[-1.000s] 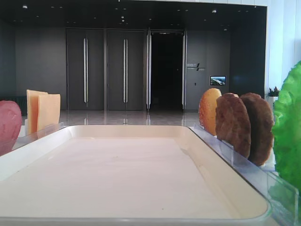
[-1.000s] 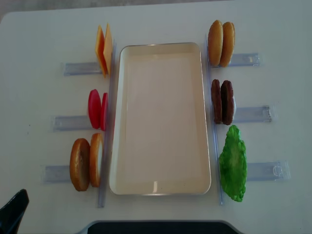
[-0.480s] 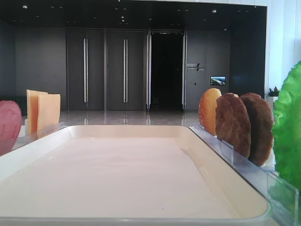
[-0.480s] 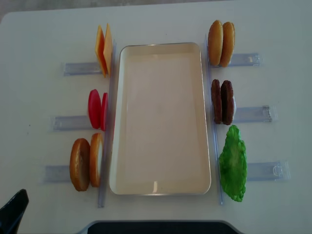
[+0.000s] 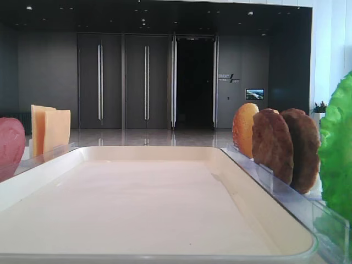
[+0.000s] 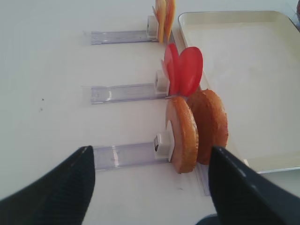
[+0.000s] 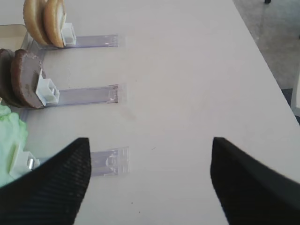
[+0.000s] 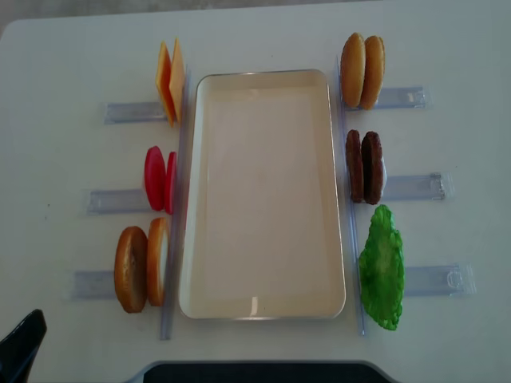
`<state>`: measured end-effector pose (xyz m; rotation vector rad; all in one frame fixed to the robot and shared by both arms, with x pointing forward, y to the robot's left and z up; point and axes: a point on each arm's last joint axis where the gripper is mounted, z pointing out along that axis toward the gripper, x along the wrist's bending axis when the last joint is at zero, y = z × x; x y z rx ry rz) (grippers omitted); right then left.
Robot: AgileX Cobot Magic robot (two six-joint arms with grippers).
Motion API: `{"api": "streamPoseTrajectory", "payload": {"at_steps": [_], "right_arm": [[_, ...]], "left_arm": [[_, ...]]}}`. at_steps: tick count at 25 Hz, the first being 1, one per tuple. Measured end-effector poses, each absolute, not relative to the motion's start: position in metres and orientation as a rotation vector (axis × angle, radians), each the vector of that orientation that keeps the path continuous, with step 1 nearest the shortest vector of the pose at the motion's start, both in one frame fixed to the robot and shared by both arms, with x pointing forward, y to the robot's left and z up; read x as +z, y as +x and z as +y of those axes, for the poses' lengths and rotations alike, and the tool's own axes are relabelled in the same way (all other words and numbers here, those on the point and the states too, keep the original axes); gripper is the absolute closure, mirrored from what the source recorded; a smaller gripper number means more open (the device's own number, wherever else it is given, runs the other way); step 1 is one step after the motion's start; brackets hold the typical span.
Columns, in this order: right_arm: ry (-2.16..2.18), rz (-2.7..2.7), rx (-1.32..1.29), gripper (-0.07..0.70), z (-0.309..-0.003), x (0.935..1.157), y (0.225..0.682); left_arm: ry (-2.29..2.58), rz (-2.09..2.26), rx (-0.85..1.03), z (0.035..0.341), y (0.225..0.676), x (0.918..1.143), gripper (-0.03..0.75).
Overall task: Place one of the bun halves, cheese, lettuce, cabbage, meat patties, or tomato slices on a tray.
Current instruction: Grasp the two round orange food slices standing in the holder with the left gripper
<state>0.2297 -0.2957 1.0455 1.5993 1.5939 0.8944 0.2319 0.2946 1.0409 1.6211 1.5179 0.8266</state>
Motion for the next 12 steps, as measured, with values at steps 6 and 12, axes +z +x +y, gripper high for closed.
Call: {"api": "streamPoseTrajectory", "payload": {"at_steps": [6, 12], "right_arm": [[1.599, 1.594, 0.894, 0.097, -0.296, 1.046, 0.230], [1.599, 1.594, 0.894, 0.097, -0.296, 1.046, 0.230]], "left_arm": [[1.647, 1.539, 0.807, 0.295, 0.230, 1.044, 0.139], [1.754, 1.670, 0.685, 0.295, 0.242, 1.065, 0.139]]}}
